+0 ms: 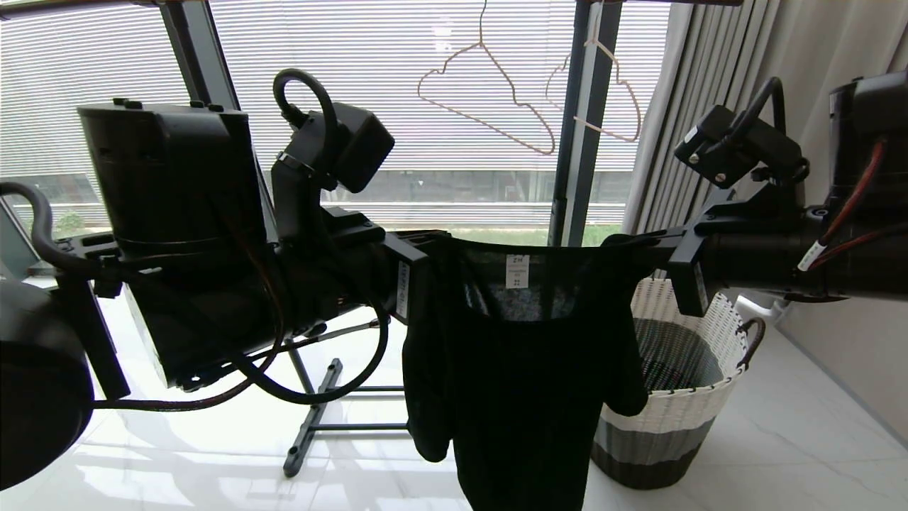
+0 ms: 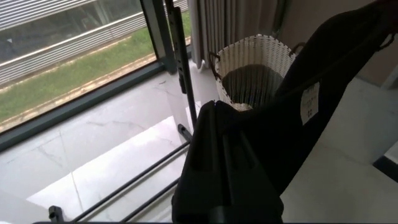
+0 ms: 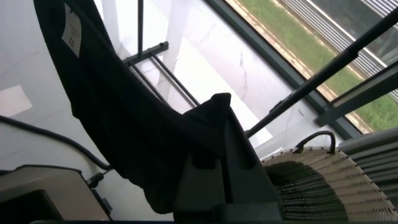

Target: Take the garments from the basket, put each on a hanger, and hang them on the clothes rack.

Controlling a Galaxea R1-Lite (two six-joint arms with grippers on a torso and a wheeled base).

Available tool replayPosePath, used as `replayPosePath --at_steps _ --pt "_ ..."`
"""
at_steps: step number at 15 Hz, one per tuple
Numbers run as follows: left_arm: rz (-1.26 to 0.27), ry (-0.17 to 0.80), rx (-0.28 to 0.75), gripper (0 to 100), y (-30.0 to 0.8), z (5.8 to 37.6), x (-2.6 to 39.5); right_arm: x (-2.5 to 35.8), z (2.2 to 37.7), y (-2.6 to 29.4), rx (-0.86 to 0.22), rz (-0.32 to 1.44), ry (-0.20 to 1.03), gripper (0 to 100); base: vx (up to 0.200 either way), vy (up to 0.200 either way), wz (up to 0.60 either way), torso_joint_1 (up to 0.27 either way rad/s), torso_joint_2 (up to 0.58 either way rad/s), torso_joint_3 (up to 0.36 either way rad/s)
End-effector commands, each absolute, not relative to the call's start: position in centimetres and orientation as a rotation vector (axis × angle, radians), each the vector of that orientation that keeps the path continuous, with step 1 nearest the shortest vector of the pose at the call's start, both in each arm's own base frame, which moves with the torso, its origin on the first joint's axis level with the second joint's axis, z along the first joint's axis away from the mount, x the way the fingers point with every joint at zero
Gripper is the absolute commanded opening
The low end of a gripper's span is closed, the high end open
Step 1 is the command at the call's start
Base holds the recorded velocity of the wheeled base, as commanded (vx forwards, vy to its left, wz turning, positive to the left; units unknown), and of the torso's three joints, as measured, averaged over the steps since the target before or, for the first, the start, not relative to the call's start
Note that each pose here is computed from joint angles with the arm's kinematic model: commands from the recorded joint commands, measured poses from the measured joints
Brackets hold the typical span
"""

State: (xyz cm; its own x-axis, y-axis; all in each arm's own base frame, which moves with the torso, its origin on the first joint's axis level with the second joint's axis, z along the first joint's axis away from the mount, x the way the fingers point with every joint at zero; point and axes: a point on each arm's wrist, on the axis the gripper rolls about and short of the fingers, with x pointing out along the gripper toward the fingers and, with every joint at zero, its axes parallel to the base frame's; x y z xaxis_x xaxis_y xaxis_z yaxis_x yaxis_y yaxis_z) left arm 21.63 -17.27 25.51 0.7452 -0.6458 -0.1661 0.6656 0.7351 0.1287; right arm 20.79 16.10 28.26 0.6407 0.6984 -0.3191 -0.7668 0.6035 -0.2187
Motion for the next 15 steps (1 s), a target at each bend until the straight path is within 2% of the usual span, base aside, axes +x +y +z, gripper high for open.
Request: replayPosePath --at_steps 1,6,13,15 --pt "-0.771 0.091 0.202 0 -18.2 25.7 22.8 18.4 28.1 14.7 -0.362 0.878 0.223 0 0.000 0.000 0.00 0.000 0.00 0.000" --pt "-0.797 0.001 0.217 0 -20.0 27.4 25.4 13.7 27.7 14.6 -0.390 1.010 0.222 0 0.000 0.000 0.00 0.000 0.00 0.000" --pt "-0.787 0.000 0.207 0 -19.6 27.7 25.0 13.7 27.2 14.7 -0.395 1.013 0.248 0 0.000 0.000 0.00 0.000 0.00 0.000" --pt "-0.766 0.028 0.203 0 -18.6 27.2 23.6 15.7 27.5 14.0 -0.374 0.929 0.250 0 0.000 0.000 0.00 0.000 0.00 0.000"
